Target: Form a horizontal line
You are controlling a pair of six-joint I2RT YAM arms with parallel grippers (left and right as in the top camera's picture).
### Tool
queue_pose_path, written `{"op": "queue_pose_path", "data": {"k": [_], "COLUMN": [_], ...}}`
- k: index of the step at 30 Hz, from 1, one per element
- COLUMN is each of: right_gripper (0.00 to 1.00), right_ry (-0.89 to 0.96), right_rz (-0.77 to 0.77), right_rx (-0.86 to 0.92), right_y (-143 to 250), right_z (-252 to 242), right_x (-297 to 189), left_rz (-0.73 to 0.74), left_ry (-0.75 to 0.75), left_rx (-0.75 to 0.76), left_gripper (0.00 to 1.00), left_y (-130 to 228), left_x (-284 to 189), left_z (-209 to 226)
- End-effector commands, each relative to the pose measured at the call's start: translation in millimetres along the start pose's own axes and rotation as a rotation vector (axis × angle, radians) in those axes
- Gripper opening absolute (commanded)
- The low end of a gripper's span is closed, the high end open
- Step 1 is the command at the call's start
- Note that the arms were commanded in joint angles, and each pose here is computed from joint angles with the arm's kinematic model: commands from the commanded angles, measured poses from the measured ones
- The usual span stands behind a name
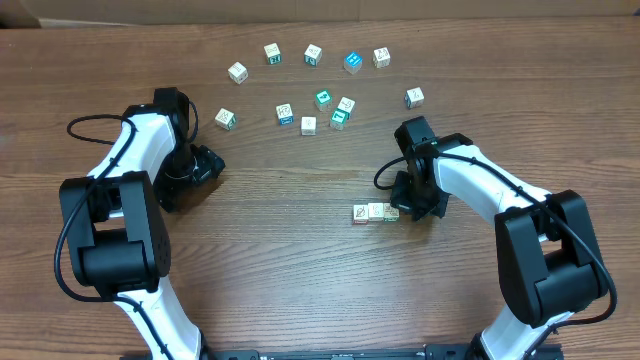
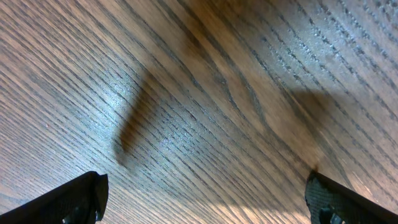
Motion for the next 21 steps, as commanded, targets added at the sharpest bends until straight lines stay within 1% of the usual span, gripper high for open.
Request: {"op": "queue_pose_path", "data": {"k": [1,5,11,17,21], "right_gripper": [0.04,0.04,0.04,0.04,0.04], "right_ry": [0.028,0.044,-0.009,-0.009,-0.048], "right_rz": [0.020,0.086,0.187,0.211,0.218], "right_rx": [0.027,0.028,0.021,0.021,0.005], "right_y": [6.0,20.8,41.3,51.3,56.8], "right_z": [-5.3,-10.2,-4.7,-8.0,0.6], "right_x": [-2.6,-3.6,-2.5,6.6,11.8], "left_rz": [-0.014,-0.014,-0.014,-0.014,-0.014], "left_ry": [-0.015,-0.015,-0.015,-0.015,-0.015], "left_rx": [0.015,0.015,0.015,0.015,0.015], "left_gripper": [0.99,1.00,1.00,1.00,0.99], "left_y": [-0.3,-0.4,-0.4,-0.4,-0.4], "left_x": [-0.5,-0.5,-0.5,-0.5,-0.5], "left_z": [2.5,2.6,2.6,2.6,2.6]}}
Point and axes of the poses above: each gripper's point midway between its finger pads, its own x axis out along the fingers, its own z axis along the line the jaws close on, y = z × x, the point moved 1 cm from there along -x, back along the fingers, and after that the axes turned 2 degrees about -x, right-handed, at the moved point
